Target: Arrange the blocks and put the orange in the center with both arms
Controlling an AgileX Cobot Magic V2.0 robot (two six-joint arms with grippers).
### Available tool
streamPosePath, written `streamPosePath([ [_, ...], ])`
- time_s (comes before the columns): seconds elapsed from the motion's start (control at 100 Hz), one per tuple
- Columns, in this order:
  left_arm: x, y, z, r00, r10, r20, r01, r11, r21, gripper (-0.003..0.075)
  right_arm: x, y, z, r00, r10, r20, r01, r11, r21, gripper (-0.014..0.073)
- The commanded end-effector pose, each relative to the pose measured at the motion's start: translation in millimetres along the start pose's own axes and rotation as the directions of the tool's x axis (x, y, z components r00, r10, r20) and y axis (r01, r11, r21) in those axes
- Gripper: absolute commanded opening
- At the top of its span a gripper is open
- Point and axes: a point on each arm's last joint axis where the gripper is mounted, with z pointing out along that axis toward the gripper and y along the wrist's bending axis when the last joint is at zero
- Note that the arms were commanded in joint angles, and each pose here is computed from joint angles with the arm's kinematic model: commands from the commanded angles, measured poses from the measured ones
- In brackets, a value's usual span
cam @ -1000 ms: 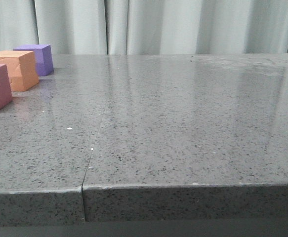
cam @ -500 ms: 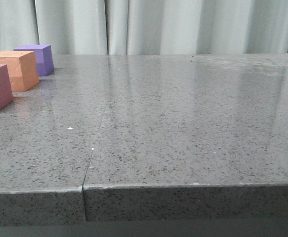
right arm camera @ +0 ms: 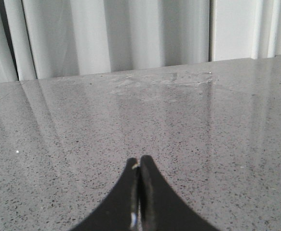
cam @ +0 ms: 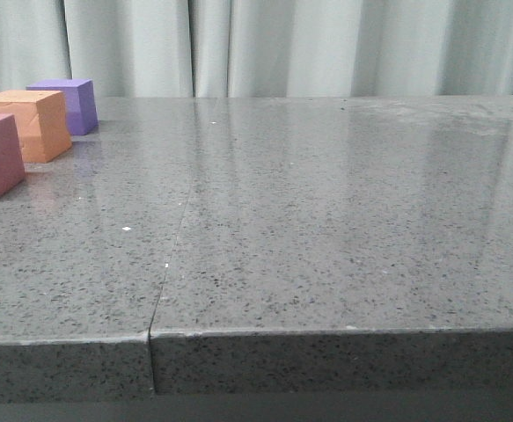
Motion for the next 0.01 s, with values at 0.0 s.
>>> streamPosePath([
  [0.0,4.3,0.2,-0.7,0.997,-0.012,0.073,0.011,1.0,0.009,-0.002,-12.9,1.5,-2.9,0.994,-0.011,0.106,0.012,1.0,-0.008,-0.0069],
])
